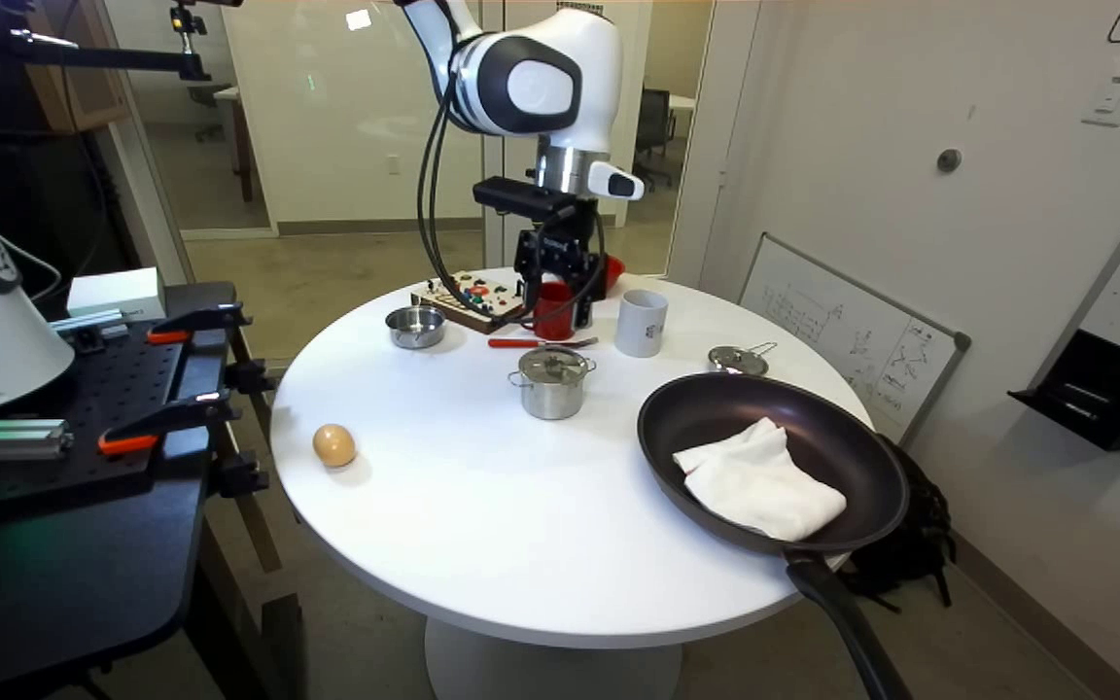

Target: Pick up the lid and put it on the table

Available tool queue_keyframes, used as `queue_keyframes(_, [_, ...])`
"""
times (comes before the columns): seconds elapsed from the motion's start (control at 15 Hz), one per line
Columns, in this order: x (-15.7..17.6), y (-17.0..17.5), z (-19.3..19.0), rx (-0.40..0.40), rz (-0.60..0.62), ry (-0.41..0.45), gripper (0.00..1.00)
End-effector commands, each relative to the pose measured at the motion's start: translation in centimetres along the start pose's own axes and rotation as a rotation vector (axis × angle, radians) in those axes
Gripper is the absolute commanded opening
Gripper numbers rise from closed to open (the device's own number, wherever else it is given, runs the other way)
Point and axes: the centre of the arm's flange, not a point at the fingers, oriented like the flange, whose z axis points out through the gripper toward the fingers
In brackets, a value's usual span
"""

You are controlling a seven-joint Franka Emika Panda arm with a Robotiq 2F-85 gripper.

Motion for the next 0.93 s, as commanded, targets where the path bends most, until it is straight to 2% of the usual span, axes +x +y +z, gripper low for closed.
queue_keyframes(0.0, [0.3, -0.2, 1.3, 0.021, -0.036, -0.003, 1.0])
queue_keyframes(0.47, [0.7, -1.5, 3.8, 0.023, -0.133, 0.02, 1.0])
queue_keyframes(0.73, [0.7, -1.7, 4.0, -0.003, -0.125, 0.09, 1.0])
queue_keyframes(0.87, [0.8, -1.5, 3.8, 0.015, -0.102, 0.088, 1.0])
